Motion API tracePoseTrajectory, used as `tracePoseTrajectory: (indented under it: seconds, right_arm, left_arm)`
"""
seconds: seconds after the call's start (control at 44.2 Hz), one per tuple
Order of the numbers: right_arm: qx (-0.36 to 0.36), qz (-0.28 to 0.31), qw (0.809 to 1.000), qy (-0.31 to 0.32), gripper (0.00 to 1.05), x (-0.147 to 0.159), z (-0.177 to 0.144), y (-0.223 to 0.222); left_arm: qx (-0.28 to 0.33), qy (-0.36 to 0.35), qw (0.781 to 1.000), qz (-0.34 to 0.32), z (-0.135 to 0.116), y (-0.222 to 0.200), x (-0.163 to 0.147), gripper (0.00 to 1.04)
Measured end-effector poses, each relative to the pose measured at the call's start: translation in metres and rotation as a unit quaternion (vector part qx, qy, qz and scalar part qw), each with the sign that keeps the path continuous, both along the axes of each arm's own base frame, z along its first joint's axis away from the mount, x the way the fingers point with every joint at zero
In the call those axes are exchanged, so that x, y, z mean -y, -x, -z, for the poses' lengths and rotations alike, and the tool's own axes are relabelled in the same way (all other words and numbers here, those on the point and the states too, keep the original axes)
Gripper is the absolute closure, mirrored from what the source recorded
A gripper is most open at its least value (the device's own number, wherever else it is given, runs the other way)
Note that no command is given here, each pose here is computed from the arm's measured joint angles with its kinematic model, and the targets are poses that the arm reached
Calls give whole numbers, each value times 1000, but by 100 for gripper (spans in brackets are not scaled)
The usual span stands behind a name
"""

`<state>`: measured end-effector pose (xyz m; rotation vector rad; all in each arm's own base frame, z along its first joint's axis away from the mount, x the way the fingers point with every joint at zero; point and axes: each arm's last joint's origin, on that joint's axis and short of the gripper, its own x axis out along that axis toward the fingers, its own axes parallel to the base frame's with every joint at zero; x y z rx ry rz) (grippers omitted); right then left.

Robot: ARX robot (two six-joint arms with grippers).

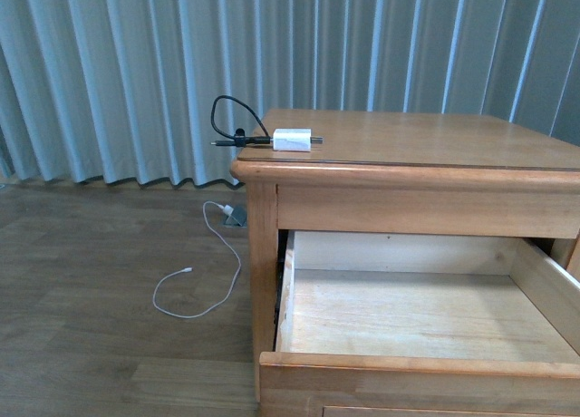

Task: Put charger into drawer

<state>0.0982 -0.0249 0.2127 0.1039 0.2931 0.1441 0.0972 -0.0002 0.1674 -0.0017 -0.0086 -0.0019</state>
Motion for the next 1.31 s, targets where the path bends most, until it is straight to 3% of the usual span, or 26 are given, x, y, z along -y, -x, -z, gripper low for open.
tracePoseTrajectory:
  seconds: [0.068,0.136,0.226,0.452,0.633,0.836,1.085,1.311]
  right_arm:
    - [21,13,1000,8,11,0,1,0]
    - [96,61,992,46,23,-2,8,-1]
    - [144,76,985,59,38,-6,10,1]
    - [142,88,984,59,78,-15,25,0]
    - [146,69,985,57,103,-25,30,1]
    - [146,72,985,57,65,-25,31,1]
    - [146,72,985,57,8,-25,31,1]
    - [146,72,985,56,8,-25,31,1]
  left_arm:
    - [0,0,1000,0,0,0,0,6]
    - [0,0,1000,0,0,0,0,6]
    - [0,0,1000,-1,0,0,0,6]
    - [0,0,1000,0,0,0,0,6]
    - [0,0,1000,0,0,0,0,6]
    - [0,0,1000,0,0,0,0,6]
    - [0,0,1000,0,0,0,0,6]
    - [0,0,1000,0,0,0,0,6]
